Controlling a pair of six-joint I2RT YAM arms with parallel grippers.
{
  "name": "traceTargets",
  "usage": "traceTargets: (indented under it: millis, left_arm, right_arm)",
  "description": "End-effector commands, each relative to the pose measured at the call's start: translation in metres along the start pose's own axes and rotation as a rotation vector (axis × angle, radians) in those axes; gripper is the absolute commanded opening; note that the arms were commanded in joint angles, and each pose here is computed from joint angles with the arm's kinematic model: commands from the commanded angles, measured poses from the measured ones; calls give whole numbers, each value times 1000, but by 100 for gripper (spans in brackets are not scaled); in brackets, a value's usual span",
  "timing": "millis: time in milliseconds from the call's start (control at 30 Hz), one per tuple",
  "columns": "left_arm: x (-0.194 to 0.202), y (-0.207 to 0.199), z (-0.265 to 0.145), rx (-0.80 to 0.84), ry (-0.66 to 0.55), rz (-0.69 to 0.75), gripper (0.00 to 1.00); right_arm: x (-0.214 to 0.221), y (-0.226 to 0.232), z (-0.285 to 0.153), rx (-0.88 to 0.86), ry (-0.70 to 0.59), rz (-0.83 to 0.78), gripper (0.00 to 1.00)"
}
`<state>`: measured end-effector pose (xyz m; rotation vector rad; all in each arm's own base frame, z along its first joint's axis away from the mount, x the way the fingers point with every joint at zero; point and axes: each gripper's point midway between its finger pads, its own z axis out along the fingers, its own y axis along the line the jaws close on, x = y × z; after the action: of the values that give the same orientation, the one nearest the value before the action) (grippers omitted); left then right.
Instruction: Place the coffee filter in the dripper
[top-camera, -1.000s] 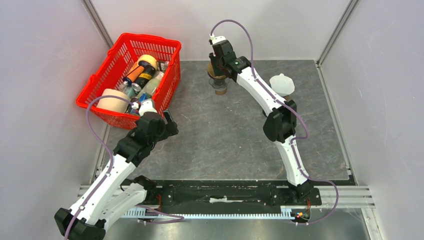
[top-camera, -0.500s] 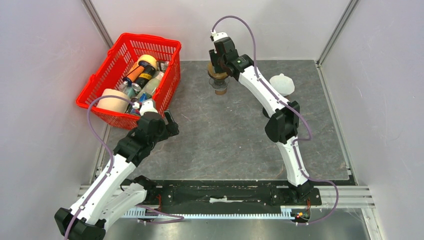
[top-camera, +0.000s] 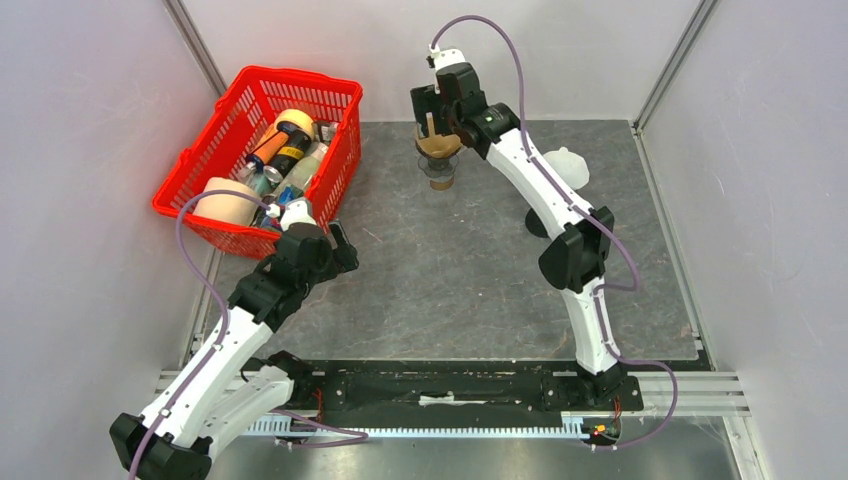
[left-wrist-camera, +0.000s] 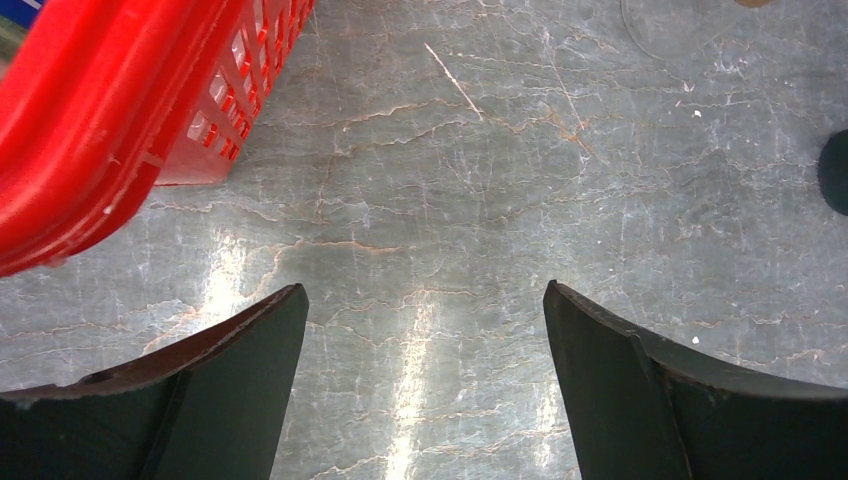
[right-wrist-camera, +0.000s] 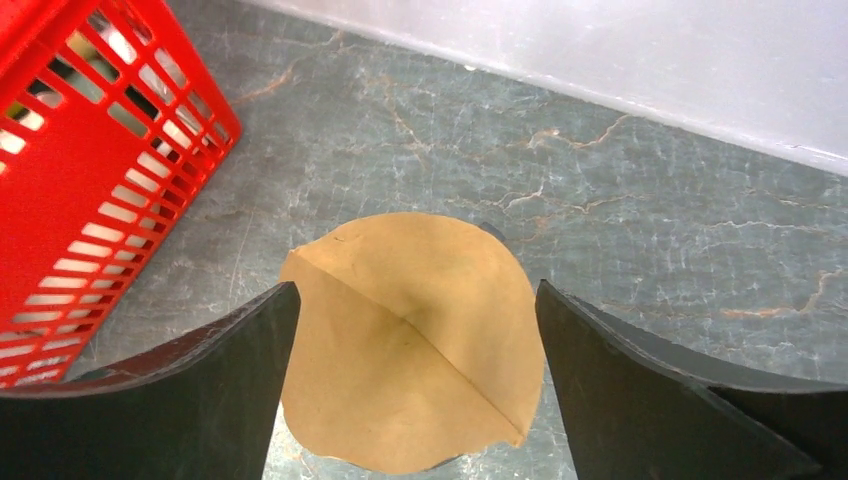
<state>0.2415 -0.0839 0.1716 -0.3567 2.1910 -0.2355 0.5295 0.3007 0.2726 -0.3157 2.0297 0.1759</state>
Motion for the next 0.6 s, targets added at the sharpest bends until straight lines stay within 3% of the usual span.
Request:
traceTargets:
  millis: [0,133,300,433,567]
  left_arm:
    - [-14,-9,-6,38,-37,-21,95]
    - [-18,-9,-11,48,-56,-29,95]
    - [-19,-12,-14,67,-60,-34,95]
    - [-20,-12,-16,73,-64,-41,95]
    - [-21,-13,-18,82,-70,-44,95]
  right_arm:
    - [-58,-18,-47,46,-164,27,97]
    - [-75,-44,-89,128,-214,50,97]
    - [-61,-103,-144,194,-200,171,97]
    - [-14,-180,-184,321,-130,321,97]
    - [62,-261,-219,475,-37,578,97]
